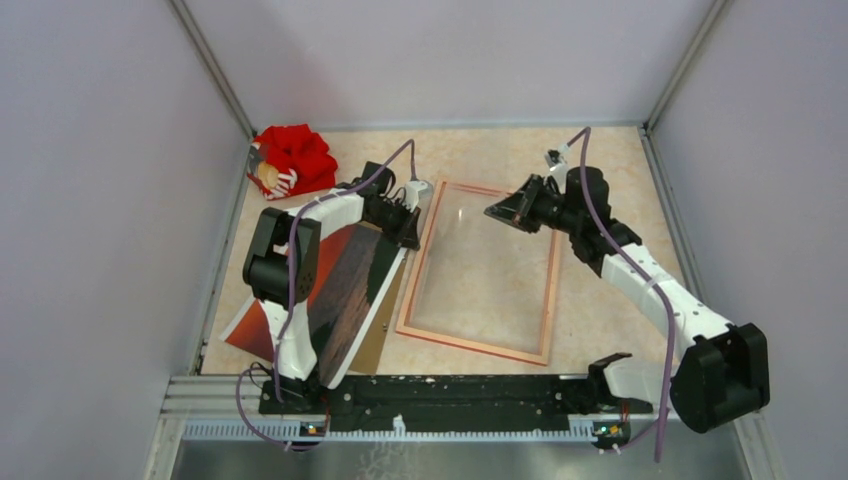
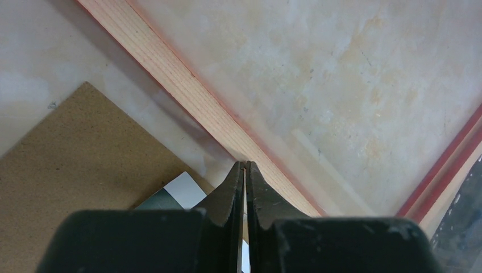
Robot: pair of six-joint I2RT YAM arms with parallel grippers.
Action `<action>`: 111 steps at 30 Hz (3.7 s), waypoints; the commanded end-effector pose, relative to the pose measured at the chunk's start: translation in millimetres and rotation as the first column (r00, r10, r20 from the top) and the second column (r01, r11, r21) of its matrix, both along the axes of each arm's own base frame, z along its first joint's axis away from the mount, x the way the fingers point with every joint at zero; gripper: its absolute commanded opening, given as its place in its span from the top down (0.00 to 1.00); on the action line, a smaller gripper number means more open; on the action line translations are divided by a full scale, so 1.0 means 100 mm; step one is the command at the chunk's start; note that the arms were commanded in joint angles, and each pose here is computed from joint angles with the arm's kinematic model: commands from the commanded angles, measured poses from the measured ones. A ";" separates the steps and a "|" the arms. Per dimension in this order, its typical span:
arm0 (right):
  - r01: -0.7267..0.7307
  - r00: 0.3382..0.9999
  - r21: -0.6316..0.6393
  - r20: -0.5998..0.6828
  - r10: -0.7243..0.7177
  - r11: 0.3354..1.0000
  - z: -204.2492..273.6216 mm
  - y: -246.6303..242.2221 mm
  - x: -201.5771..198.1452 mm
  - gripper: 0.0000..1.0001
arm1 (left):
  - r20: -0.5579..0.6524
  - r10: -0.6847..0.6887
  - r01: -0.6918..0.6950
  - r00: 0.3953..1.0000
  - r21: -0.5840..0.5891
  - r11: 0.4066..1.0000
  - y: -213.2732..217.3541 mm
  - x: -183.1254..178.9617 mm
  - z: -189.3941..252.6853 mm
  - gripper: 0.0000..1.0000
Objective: Put the photo into the frame
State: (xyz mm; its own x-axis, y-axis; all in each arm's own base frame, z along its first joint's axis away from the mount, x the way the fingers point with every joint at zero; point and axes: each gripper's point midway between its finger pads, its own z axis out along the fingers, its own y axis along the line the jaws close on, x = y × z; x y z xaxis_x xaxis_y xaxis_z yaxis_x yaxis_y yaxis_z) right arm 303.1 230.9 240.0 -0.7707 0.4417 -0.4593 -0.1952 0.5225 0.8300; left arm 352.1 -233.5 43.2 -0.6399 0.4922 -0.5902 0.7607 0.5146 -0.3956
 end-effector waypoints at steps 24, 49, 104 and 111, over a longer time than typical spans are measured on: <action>-0.022 0.998 -0.007 -0.051 0.021 1.000 0.01 0.23 -0.10 1.00 | 0.011 -0.029 0.029 1.000 -0.003 1.000 -0.08 0.01 0.00 0.94; 0.040 0.990 -0.214 -0.127 -0.068 0.976 -0.51 -0.17 -0.34 1.00 | 0.018 -0.035 0.036 0.999 -0.011 0.999 -0.09 0.00 0.05 0.95; 0.070 0.941 -0.457 -0.265 -0.211 0.887 -1.42 -0.85 -0.39 0.37 | 0.010 -0.042 0.042 0.999 -0.012 0.999 -0.08 -0.05 0.04 0.97; 0.060 0.936 -0.503 -0.271 -0.224 0.862 -1.51 -0.95 -0.45 0.27 | 0.009 -0.042 0.042 0.999 -0.011 0.999 -0.08 -0.05 0.04 0.97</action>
State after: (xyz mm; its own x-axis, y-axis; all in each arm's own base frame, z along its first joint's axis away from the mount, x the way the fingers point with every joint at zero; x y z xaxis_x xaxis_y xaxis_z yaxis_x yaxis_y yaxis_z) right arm 253.1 139.8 83.4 -0.8605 0.3642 -0.3563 0.1614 0.8581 0.4874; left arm 351.7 -233.5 43.4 -0.6357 0.5005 -0.5877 0.7645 0.5133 -0.3899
